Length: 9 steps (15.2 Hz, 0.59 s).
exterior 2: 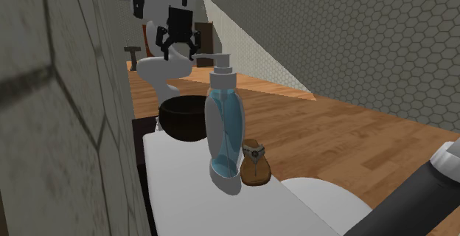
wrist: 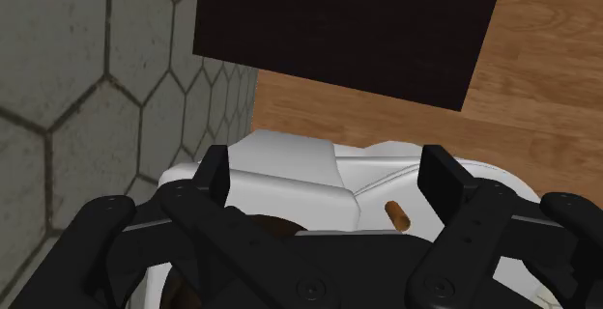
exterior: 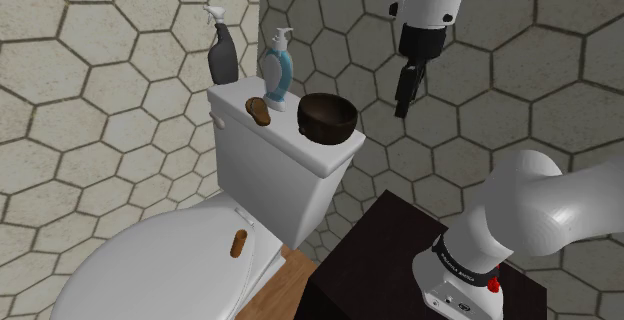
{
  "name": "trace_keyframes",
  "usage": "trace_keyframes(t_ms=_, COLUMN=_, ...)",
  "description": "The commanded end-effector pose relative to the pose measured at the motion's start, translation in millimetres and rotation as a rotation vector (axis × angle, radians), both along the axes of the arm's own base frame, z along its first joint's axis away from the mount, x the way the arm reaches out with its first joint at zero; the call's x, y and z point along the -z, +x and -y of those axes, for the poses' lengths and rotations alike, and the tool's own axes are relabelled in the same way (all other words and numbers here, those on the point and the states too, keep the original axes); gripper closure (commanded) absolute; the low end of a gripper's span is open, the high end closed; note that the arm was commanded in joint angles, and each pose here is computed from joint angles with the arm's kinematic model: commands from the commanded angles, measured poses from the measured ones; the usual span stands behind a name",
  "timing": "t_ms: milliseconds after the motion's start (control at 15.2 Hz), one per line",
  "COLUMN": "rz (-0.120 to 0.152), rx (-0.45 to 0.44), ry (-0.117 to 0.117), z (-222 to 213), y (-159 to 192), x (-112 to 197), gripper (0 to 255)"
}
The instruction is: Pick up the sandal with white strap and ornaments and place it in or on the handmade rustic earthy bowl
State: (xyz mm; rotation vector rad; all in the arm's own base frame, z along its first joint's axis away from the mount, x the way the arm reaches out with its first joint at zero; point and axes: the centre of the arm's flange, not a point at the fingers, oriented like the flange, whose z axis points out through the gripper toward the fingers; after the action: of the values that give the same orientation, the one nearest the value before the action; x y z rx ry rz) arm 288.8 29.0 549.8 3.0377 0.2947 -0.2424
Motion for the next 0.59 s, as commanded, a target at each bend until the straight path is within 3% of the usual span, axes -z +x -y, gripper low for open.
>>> trace_keyframes(t_ms=0, rz=0.0, rx=0.0, ry=0.0, z=0.0, y=0.0, x=0.0, gripper=0)
trace_keyframes(t_ms=528, rz=0.087, rx=0.043, ry=0.008, z=-21.6, y=80.2, x=42.7, gripper=0)
